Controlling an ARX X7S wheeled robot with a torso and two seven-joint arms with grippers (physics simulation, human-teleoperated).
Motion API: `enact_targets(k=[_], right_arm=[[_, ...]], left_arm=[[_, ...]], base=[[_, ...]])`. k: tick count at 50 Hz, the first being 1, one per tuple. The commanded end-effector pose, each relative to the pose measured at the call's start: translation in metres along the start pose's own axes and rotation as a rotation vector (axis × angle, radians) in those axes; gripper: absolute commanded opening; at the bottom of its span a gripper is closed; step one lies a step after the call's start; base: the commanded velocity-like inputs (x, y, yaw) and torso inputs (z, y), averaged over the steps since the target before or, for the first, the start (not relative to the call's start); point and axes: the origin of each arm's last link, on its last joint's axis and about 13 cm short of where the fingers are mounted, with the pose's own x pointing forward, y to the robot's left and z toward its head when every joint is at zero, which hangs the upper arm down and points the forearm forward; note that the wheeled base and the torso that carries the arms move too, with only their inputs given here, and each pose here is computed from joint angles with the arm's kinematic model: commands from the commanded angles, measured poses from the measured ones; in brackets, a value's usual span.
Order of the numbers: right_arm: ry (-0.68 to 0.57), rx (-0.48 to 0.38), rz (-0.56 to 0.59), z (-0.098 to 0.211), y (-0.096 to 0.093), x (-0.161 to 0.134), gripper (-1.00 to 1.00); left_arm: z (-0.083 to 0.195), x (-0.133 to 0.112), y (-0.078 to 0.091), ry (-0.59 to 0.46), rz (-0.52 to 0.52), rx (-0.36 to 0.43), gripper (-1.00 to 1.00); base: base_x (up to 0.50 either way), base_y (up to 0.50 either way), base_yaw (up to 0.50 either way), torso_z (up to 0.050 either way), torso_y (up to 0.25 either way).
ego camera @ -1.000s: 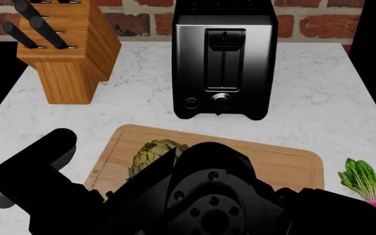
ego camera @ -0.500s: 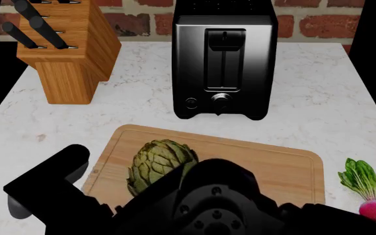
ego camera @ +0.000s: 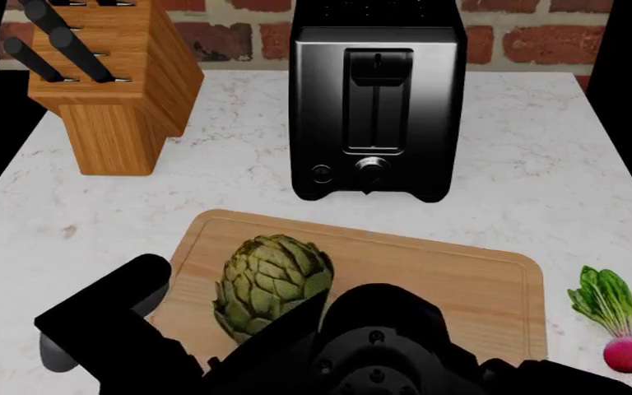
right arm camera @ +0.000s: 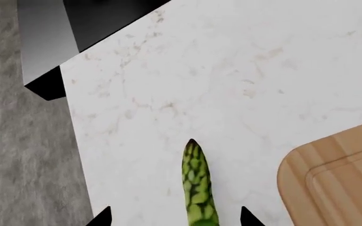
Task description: Clear the non-vegetable object off the cutting board and place the vegetables onto it.
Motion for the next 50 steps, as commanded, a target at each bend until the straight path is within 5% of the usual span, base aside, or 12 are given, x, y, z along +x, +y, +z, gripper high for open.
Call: enact_targets(k=[1,8,9,24,50], right_arm=[[0.039,0.042,0.004,-0.016,-0.006,0.009,1.0],[0.05,0.061,0.008,-0.02,-0.007,0.011,1.0],[0.051,0.064,0.005,-0.02,-0.007,0.01,-1.0],[0.054,0.047,-0.002,-0.016,-0.002,0.004,-1.0],[-0.101,-0.096,-0.11,0.021,0.03,-0.052,-1.0]], left_arm=[[-0.001,0.0,0.0,0.004,0.0,0.001,1.0],[-0.002,0.0,0.0,0.005,0.0,0.0,1.0],[-0.002,0.0,0.0,0.004,0.002,-0.001,1.0],[0.001,-0.002,0.0,0.001,-0.002,-0.008,1.0],[0.006,-0.004,0.0,-0.016,-0.003,-0.012,1.0]], base=[[0.0,0.0,0.0,0.0,0.0],[0.0,0.0,0.0,0.0,0.0],[0.0,0.0,0.0,0.0,0.0],[0.0,0.0,0.0,-0.001,0.0],[0.0,0.0,0.0,0.0,0.0]])
